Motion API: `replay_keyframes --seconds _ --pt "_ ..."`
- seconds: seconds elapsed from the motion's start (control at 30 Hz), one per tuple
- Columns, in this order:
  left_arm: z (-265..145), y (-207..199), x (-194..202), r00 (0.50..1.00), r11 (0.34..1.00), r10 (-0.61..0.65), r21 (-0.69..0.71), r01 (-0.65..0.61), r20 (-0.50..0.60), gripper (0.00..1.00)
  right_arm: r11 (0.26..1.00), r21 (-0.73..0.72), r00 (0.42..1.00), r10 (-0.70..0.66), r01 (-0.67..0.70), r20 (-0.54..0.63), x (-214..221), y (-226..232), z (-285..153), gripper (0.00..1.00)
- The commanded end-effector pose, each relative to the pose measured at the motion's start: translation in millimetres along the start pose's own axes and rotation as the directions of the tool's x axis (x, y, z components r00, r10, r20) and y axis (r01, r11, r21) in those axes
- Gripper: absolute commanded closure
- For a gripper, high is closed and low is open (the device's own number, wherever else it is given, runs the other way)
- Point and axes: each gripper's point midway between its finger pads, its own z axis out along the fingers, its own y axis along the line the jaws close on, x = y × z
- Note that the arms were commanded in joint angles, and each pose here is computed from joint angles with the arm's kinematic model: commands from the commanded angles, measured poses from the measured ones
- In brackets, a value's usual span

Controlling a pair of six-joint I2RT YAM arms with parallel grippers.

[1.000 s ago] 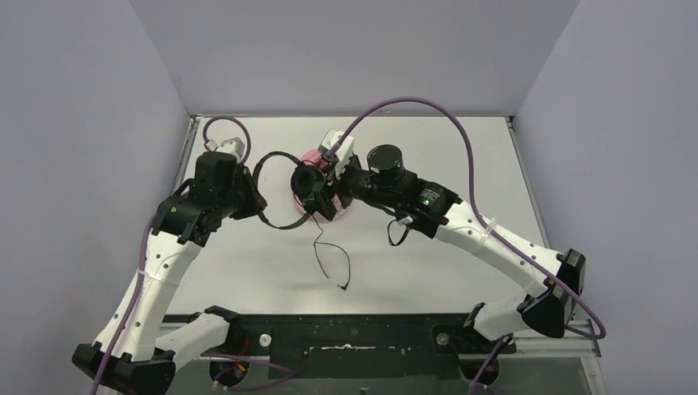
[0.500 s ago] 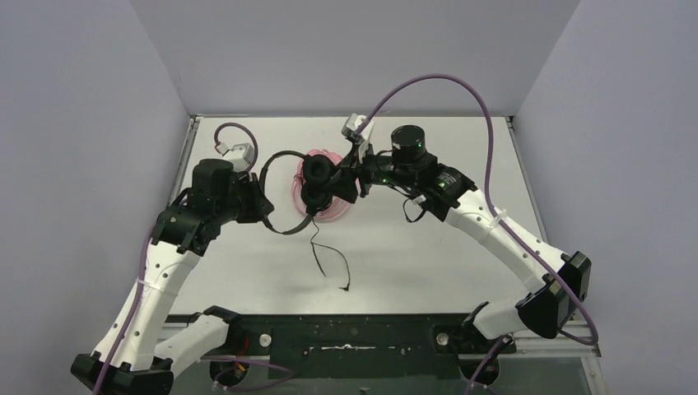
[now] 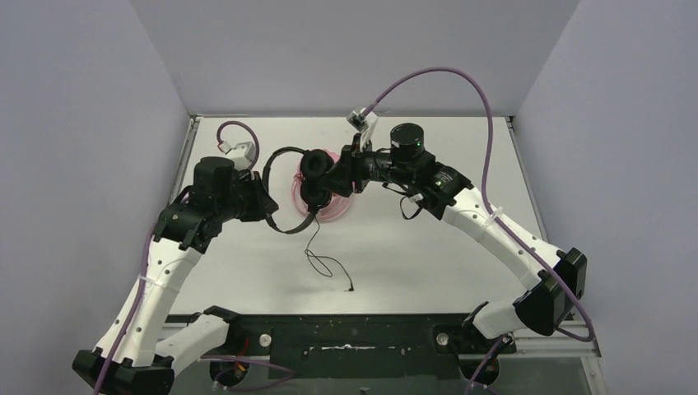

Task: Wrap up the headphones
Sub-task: Wrap the headphones cable around the headphones.

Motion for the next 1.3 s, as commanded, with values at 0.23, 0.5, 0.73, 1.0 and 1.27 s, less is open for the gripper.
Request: replay_keyframes --seconds 0.23,0.5,0.73,1.0,1.27 --pt "-11 -64 -15 0.998 0.961 -0.048 0.275 0.034 0.047 1.00 0.926 0.355 0.985 0.073 -0.125 0.157 -3 -47 9 0.47" --pt "-13 -64 -22 0.990 0.957 -0.103 0.280 0.072 0.097 1.00 0.872 0.465 0.983 0.086 -0.154 0.164 13 -63 -16 0.31" --pt "-14 -41 -23 0.983 0.982 -0.118 0.160 0.095 0.142 1.00 0.869 0.462 0.980 0.115 -0.180 0.164 21 -66 -39 0.28" --pt "-14 -19 -20 0.985 0.994 -0.105 0.049 0.099 0.135 1.00 0.987 0.158 0.996 -0.044 0.030 0.081 26 -21 -36 0.01" --pt "-20 -14 -21 0.990 0.998 -0.068 0.026 0.065 0.127 1.00 0.985 0.167 0.991 -0.056 0.035 0.125 35 -32 -45 0.04"
